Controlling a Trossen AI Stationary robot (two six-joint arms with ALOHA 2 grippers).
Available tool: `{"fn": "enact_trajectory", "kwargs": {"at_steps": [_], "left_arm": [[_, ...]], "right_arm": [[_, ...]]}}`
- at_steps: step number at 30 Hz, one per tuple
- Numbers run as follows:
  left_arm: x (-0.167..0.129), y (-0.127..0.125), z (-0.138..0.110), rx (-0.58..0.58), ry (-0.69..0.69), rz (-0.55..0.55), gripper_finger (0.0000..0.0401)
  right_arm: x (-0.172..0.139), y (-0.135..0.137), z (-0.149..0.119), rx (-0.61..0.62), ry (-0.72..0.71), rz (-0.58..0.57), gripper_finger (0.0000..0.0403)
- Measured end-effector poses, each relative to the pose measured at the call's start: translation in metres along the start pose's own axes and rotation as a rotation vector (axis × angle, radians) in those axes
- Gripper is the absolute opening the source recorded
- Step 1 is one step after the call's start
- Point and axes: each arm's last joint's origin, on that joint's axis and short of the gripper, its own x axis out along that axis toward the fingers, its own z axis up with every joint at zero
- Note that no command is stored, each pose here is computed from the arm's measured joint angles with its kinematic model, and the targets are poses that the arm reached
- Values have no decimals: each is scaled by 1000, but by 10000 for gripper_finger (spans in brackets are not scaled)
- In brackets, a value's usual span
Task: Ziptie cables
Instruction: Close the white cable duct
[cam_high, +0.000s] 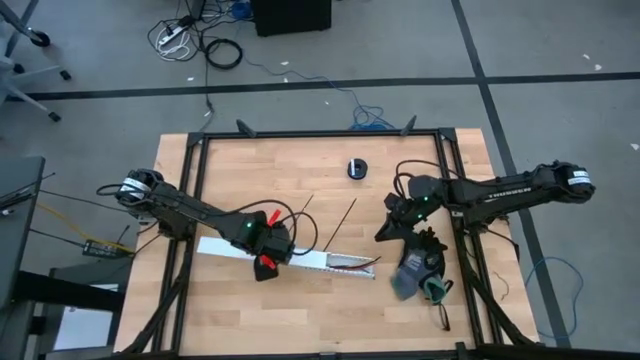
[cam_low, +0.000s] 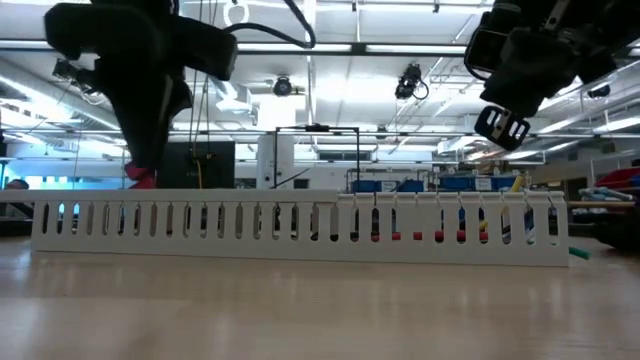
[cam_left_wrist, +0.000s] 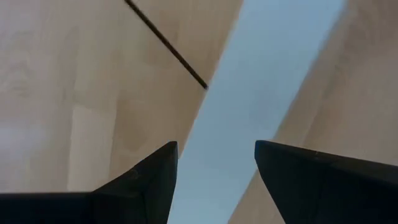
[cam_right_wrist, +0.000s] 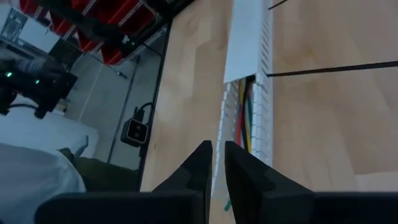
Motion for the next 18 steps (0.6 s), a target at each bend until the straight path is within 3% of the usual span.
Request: {"fn": "enact_trajectory", "kwargs": {"at_steps": [11, 18], "left_arm": [[0, -5, 8, -11, -88, -34, 209], [0, -2, 9, 146, -97, 3, 209]], "right_arm": [[-1, -2, 1, 99, -6, -13, 40], [0, -4, 2, 110, -88, -133, 40]]}}
